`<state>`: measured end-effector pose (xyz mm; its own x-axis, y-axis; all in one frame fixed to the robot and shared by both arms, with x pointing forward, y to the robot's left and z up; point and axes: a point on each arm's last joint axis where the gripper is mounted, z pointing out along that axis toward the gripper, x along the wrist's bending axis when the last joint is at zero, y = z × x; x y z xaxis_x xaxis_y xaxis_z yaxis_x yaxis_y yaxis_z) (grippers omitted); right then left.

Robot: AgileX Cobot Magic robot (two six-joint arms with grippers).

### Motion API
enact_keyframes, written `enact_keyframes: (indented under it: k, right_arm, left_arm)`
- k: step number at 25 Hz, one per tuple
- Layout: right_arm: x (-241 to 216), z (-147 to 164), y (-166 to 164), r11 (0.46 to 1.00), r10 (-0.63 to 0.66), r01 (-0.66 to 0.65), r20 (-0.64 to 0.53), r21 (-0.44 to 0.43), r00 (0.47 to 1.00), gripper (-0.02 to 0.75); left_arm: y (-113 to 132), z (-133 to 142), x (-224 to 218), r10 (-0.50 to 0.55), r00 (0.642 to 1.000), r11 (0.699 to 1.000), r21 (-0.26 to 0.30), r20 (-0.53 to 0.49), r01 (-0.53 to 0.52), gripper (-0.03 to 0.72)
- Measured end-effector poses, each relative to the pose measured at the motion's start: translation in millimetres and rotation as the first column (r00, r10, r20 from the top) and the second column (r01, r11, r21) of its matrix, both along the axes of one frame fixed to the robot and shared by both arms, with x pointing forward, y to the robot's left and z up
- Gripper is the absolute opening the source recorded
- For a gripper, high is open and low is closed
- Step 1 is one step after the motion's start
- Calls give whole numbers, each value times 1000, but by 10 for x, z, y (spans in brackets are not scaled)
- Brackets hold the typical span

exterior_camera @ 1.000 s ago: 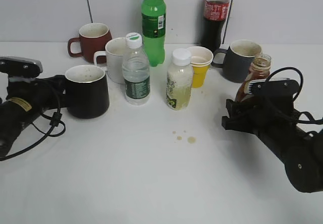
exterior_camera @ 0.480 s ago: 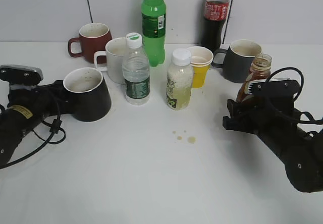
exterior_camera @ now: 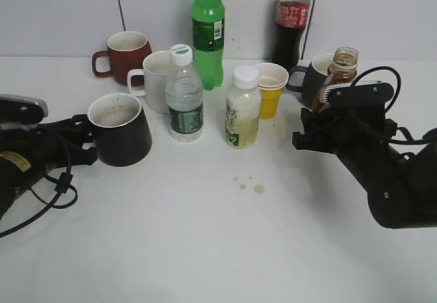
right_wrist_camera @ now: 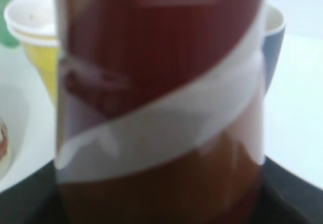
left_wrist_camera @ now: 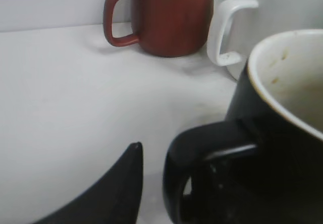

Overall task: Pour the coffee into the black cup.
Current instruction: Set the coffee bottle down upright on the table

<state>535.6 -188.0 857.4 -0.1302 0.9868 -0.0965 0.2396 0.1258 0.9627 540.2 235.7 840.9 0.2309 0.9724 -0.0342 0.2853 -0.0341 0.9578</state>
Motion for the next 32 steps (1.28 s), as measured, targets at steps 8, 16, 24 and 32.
enact_keyframes:
  k: [8,16,24,32]
  right_arm:
    - [165,-158,13,1000,-17,17,-35,-6,999,502]
    - [166,-325,45,999,23,-24,-32,-25,999,502]
    - [153,-240,51,1000,11,-12,-161,-7,987,658]
    - [-147,126,-67,999,-20,29,-355,20,935,645]
  left_arm:
    - [19,38,-175,-20,999,1000,7,-32,20,261]
    - [40,242,-383,-45,999,999,6,-14,45,261]
    - [58,612,-518,-25,999,995,-101,-34,22,261]
    - [118,1166,-761,1,992,997,-78,-126,-11,261]
